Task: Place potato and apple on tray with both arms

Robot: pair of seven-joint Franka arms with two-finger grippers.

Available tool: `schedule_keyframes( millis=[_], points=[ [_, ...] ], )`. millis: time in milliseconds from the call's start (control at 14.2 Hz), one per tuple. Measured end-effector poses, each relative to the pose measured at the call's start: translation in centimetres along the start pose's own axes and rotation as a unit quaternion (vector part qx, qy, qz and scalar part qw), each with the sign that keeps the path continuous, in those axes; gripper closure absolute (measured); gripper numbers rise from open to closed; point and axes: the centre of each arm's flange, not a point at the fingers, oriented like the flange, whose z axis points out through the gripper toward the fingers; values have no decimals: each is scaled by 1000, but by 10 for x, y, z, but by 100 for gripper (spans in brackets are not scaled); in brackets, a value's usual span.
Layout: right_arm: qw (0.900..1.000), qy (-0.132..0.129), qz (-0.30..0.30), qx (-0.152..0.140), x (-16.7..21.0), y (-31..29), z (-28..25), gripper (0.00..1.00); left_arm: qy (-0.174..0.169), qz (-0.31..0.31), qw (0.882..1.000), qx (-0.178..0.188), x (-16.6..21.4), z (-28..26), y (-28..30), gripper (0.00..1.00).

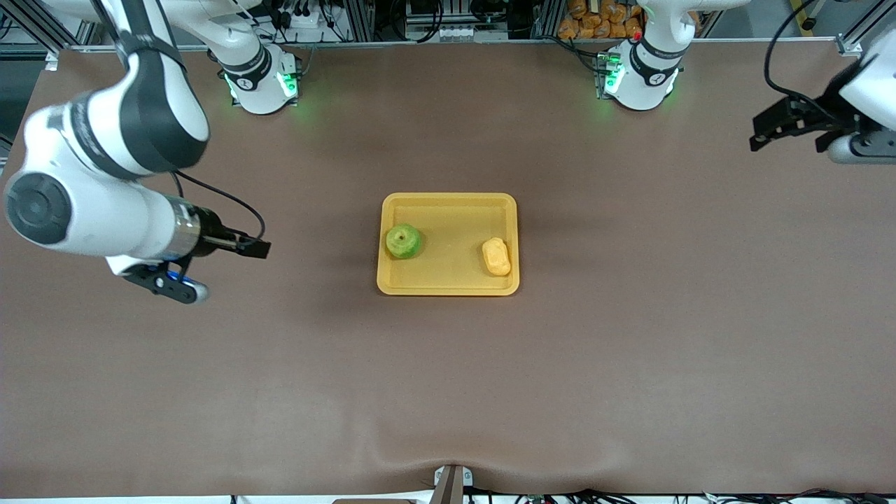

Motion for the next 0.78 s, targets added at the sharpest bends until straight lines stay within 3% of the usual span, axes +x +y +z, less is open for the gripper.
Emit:
schedule_keyframes(
  millis=[212, 353, 776],
  points=[
    [999, 28, -26, -25, -3, 21, -22, 0, 3, 2, 1000, 1, -10, -4, 3, 0],
    [998, 23, -43, -37, -8, 30, -34, 0, 5, -1, 1000, 1, -13, -6, -1, 0],
    [997, 63, -41, -28, -19, 54, -86, 0, -1, -3, 1000, 2, -13, -3, -2, 0]
  ],
)
